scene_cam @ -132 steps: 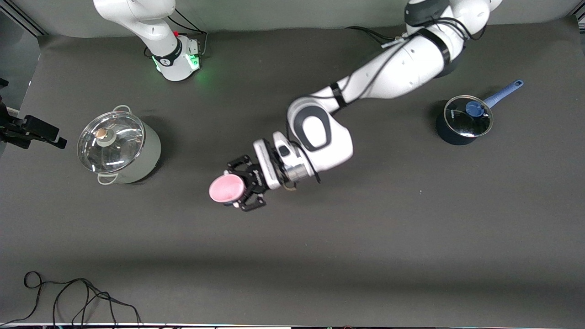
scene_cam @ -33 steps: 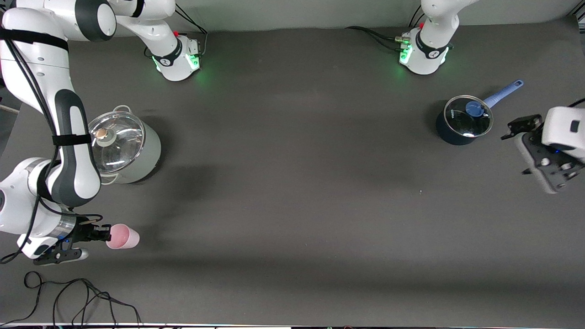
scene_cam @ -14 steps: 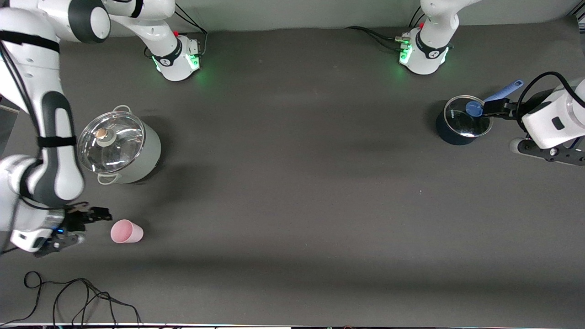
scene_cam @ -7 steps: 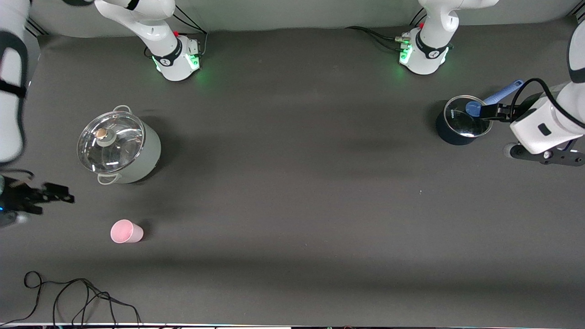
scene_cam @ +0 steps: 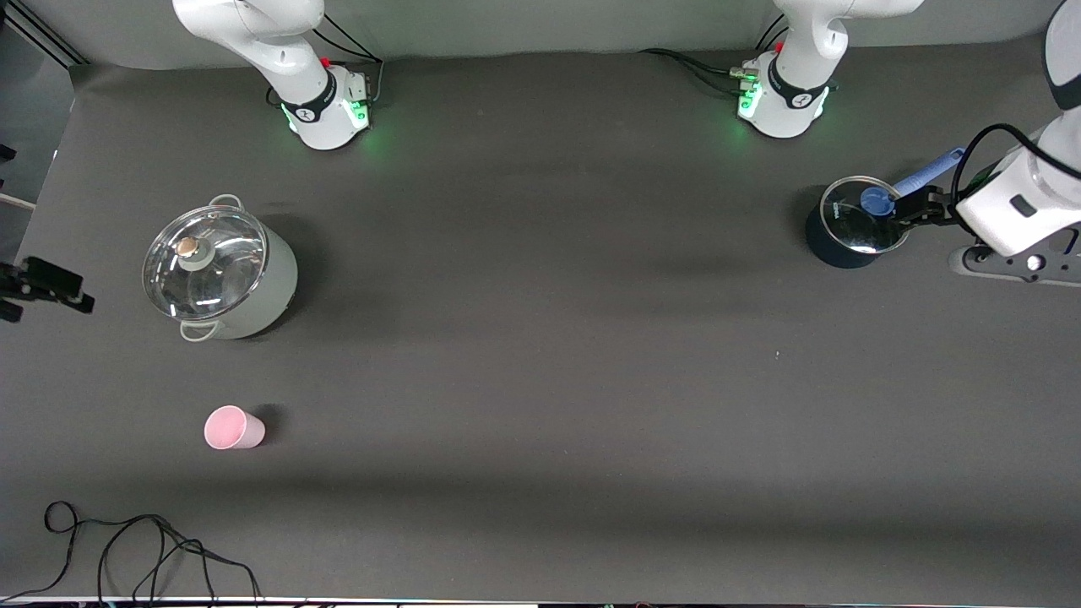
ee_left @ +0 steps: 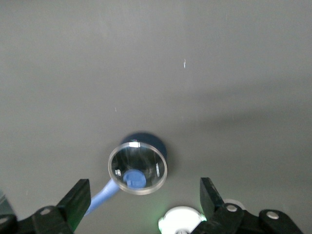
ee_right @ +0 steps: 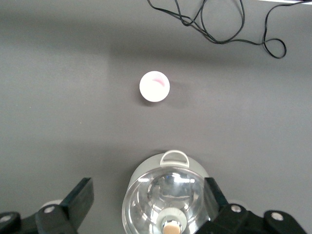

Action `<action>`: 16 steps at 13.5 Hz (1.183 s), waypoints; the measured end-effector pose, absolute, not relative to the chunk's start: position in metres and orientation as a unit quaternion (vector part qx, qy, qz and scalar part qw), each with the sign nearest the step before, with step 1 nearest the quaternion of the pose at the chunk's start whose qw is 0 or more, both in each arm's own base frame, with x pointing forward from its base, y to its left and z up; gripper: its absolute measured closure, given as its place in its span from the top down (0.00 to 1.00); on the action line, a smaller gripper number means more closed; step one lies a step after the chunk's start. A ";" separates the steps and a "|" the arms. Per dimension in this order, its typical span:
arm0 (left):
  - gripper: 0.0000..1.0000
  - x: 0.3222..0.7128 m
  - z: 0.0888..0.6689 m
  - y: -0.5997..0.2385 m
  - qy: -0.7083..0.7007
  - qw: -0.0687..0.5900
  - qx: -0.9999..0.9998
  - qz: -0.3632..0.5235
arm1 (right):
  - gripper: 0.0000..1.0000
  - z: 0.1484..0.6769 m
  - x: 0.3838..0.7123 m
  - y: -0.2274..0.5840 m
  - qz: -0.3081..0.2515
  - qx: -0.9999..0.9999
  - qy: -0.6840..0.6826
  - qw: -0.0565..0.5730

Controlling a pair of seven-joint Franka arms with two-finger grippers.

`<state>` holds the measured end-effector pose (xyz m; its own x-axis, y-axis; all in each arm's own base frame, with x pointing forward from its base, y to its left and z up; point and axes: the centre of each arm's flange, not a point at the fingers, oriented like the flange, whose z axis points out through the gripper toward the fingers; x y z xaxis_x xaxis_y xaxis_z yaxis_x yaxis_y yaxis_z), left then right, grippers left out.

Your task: Transfer pink cup from left to right arm

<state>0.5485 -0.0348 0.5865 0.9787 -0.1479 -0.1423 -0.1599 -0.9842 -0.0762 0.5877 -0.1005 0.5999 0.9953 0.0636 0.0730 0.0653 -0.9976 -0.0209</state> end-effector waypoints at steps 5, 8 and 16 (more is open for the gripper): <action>1.00 0.561 0.600 -0.034 0.069 0.041 -0.996 -0.028 | 1.00 0.604 0.552 -0.112 -0.042 -0.999 0.022 0.025; 1.00 0.565 0.588 -0.039 0.061 0.041 -0.997 -0.017 | 1.00 0.599 0.556 -0.077 -0.029 -0.996 0.078 0.031; 1.00 0.567 0.604 -0.049 0.061 0.014 -0.997 -0.033 | 1.00 0.622 0.549 -0.046 -0.020 -0.998 0.044 0.033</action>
